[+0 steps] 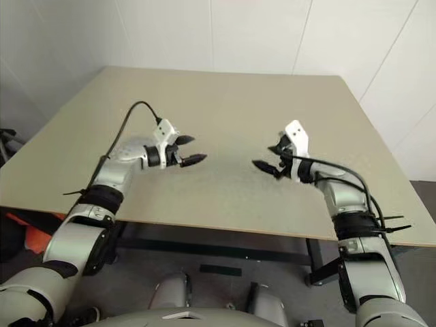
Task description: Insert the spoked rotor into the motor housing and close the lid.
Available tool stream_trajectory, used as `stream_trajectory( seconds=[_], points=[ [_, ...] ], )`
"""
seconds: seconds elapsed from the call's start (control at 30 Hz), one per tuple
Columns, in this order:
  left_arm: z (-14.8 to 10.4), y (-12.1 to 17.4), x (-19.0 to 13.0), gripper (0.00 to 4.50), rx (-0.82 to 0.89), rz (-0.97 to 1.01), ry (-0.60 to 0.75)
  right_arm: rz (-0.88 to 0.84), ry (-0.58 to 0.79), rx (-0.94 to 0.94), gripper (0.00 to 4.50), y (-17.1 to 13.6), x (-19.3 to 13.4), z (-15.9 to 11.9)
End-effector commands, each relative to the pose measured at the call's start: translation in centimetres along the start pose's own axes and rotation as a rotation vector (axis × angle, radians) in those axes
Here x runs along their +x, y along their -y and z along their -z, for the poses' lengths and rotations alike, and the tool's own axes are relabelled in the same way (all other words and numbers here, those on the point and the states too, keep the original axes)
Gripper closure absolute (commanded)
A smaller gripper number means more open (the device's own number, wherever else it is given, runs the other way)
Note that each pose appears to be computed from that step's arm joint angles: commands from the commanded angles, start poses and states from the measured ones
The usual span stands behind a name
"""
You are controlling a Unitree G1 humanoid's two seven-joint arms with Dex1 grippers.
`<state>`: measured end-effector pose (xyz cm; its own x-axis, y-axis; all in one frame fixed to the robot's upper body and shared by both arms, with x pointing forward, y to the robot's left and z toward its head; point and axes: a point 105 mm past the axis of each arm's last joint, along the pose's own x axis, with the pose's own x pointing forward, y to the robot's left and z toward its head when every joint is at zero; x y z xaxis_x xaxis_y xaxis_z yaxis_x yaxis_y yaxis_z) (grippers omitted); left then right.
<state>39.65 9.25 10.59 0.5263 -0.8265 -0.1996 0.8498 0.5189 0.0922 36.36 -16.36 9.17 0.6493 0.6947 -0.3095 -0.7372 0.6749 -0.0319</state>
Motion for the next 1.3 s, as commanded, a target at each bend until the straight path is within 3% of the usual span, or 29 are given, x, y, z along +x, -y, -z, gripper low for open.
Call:
stream_trajectory(
  seconds=[0.03, 1.3],
  points=[
    [-2.4, -0.1, -0.4, 0.02, 0.066, 0.005, 0.068, 0.010, 0.099, -0.075, 0.37, -0.4, 0.0, -3.1],
    [-2.5, -0.4, 0.6, 0.02, -0.003, -0.061, 0.091, 0.137, 0.091, -0.097, 0.37, 1.4, 0.4, -3.2]
  ],
)
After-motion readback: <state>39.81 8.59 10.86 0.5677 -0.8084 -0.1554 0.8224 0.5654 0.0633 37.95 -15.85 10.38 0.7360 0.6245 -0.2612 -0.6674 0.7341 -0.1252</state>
